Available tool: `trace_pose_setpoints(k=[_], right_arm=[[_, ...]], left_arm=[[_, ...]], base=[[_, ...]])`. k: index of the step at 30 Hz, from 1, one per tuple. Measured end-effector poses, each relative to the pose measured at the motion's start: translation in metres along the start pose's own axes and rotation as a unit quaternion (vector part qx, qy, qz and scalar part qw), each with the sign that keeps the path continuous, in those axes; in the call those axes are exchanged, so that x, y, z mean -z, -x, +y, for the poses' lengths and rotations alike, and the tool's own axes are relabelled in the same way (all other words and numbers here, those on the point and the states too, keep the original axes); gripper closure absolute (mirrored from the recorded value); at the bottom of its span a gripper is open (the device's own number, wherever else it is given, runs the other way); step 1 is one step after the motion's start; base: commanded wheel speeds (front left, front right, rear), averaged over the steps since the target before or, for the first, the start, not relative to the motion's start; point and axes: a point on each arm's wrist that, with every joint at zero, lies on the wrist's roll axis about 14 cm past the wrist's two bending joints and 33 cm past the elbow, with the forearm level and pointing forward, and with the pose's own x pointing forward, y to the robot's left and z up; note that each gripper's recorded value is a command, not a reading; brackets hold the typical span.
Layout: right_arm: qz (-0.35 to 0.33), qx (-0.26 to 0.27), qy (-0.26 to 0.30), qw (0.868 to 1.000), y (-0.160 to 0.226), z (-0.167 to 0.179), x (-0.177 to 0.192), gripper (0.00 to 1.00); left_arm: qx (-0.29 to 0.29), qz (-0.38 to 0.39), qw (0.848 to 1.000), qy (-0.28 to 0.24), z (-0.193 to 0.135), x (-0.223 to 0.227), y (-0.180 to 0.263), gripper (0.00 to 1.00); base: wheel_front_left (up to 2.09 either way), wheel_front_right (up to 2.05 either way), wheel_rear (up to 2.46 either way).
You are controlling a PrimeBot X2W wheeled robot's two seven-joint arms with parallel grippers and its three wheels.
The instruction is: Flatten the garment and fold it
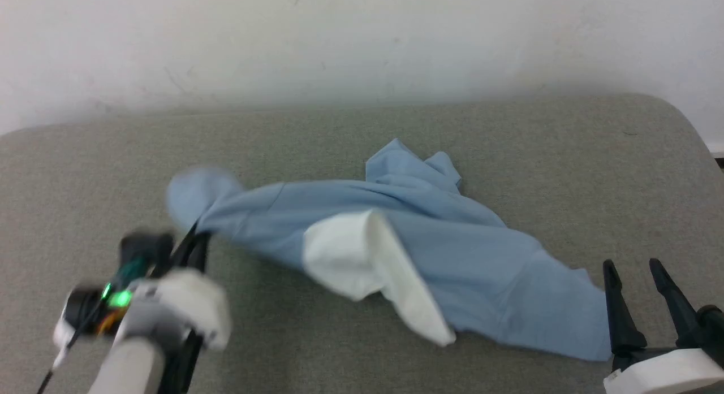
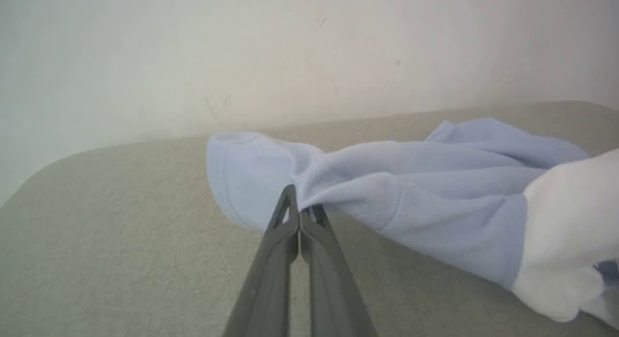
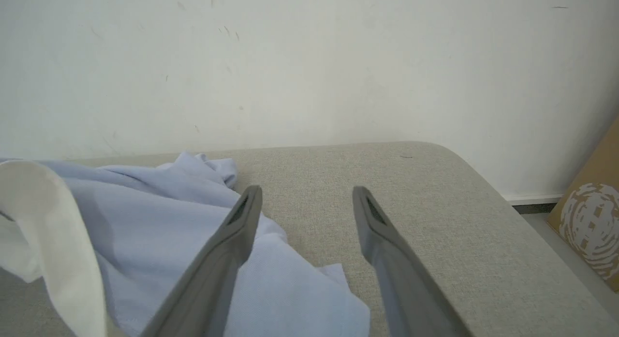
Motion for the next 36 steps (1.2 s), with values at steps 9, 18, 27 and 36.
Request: trace_pose_setpoints(k=[9, 18, 27, 36], right_arm=[[0.005, -0.016, -0.004, 1.000, -0.008, 0.010, 0.003, 0.00], [0.003, -0.022, -0.003, 1.000, -0.008, 0.013, 0.000, 0.00], [0.004, -0.021, -0.002, 1.000, -0.004, 0.011, -0.001, 0.00], [0.009, -0.016, -0.003, 1.000, -0.001, 0.009, 0.002, 0.00]], left_arm=[[-0.152, 0.222, 0.955, 0.124, 0.043, 0.155, 0.128, 1.00], [-0.181, 0.195, 0.945, 0.191, 0.041, 0.161, 0.145, 0.00], [-0.180, 0.128, 0.961, 0.170, 0.074, 0.117, 0.131, 0.00], [-0.112, 0.221, 0.955, 0.164, 0.079, 0.116, 0.106, 0.00]], base=[[0.00, 0.00, 0.00], [0.00, 0.00, 0.00], [0.00, 0.00, 0.00], [0.00, 0.00, 0.00]])
